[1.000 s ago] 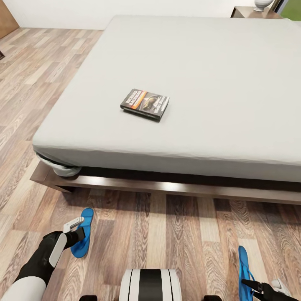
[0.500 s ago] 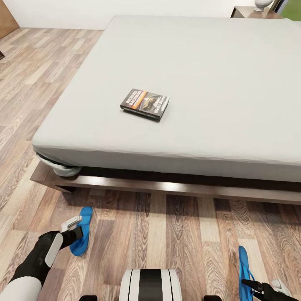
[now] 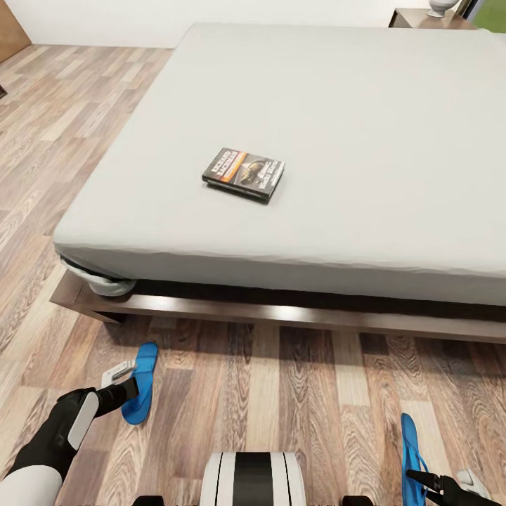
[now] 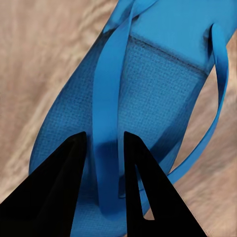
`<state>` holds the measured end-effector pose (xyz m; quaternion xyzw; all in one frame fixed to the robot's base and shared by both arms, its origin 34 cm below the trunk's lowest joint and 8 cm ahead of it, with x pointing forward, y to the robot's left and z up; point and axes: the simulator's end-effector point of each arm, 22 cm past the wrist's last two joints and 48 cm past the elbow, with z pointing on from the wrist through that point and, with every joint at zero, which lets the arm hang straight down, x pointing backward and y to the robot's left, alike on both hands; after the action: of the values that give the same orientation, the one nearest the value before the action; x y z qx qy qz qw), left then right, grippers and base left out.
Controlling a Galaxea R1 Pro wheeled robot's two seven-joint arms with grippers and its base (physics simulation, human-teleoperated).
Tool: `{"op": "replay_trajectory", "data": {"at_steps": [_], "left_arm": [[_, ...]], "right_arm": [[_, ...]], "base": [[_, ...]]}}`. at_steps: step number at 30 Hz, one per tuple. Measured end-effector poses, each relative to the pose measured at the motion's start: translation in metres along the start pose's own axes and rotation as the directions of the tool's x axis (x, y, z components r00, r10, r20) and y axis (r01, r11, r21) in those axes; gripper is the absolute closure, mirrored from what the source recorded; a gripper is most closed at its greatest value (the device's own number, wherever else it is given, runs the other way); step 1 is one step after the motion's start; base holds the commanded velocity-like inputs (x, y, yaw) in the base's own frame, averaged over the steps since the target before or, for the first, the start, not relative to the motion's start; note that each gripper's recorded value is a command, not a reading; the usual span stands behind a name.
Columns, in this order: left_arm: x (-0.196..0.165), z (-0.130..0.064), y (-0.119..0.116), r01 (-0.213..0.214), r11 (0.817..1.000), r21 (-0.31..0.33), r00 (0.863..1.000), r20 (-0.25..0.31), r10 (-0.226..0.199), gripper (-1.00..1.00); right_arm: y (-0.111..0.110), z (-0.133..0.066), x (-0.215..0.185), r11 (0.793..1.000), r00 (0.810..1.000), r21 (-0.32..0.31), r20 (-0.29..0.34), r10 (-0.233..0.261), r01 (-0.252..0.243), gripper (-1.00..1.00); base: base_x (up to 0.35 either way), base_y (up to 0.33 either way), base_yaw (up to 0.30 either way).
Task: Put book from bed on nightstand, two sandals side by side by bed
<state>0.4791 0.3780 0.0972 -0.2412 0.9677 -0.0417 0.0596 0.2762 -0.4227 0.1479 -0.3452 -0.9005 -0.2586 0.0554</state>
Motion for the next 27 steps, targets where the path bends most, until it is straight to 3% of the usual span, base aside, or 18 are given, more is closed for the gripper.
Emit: {"op": "replay_trajectory", "data": {"at_steps": [12, 27], "left_arm": [[0.020, 0.017, 0.011, 0.002, 1.000, -0.023, 0.999, -0.044, -0.003, 1.00], [0.030, 0.026, 0.017, 0.002, 0.999, -0.034, 0.998, -0.065, -0.004, 1.00]], "right_arm": [[-0.015, 0.008, 0.010, 0.999, 0.999, 0.029, -0.030, 0.025, -0.024, 1.00], [-0.023, 0.011, 0.015, 0.998, 0.998, 0.044, -0.045, 0.038, -0.036, 1.00]], "base": [[0.000, 0.000, 0.000], [0.000, 0.000, 0.000]]}}
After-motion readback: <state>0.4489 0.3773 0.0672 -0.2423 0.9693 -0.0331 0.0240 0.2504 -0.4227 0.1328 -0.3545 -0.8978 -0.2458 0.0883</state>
